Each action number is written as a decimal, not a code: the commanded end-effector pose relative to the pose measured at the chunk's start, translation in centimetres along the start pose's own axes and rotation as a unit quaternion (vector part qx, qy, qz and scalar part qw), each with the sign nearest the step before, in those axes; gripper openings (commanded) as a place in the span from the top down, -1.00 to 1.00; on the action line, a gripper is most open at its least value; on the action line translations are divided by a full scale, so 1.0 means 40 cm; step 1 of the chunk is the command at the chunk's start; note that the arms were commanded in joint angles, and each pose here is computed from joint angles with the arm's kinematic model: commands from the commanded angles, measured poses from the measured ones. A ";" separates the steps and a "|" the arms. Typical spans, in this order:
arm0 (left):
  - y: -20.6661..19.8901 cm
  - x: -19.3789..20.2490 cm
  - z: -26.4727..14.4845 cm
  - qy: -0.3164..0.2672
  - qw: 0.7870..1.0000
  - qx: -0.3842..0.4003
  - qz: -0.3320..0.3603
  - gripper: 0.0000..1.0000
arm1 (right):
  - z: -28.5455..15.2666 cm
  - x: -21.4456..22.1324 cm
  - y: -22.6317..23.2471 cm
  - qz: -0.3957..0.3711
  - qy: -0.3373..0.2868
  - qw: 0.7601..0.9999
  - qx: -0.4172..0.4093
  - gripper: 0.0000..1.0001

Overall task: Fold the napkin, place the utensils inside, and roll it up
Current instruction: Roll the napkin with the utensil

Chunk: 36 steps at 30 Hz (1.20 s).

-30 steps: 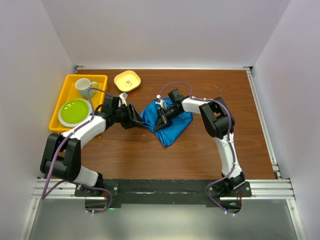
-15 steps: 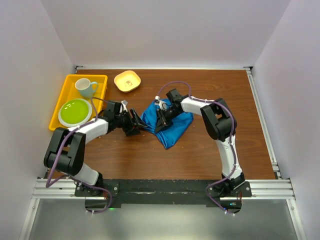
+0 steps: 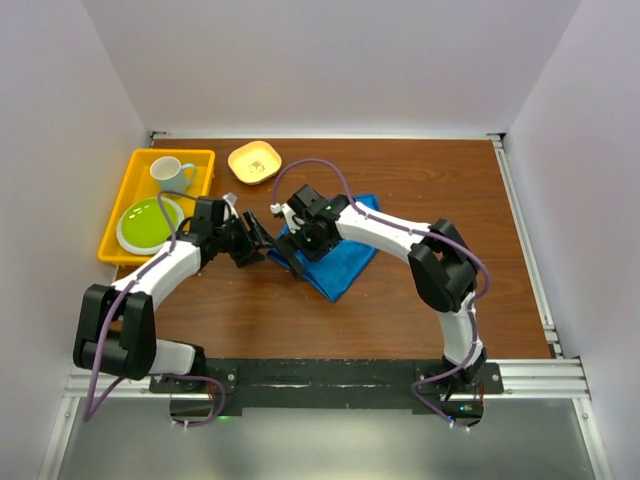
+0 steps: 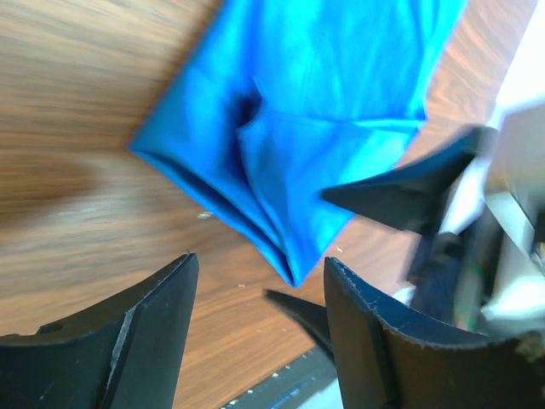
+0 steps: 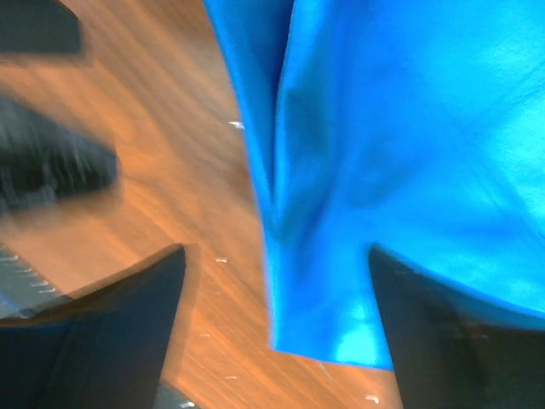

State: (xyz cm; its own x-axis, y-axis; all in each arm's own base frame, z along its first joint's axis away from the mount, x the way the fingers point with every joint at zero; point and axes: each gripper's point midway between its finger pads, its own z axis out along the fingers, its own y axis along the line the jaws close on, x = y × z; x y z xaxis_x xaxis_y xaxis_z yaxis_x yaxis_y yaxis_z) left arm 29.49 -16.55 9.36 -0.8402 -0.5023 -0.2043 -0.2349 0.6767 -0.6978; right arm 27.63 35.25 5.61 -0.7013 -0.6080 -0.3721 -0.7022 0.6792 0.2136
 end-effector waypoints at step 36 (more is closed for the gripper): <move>0.124 -0.060 -0.031 -0.015 0.999 -0.020 -0.021 -0.45 | 0.176 0.101 -0.019 -0.129 0.038 0.987 0.082 0.95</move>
State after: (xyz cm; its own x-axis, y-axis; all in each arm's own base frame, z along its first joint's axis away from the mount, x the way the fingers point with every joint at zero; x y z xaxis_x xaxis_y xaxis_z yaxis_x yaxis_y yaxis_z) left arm 29.83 -10.95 7.51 -0.7966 -0.5702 -0.2007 -0.3262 0.6850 -0.6514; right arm 27.70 36.12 1.95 -0.4547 -0.7904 -0.4105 -0.8257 0.5469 -0.1383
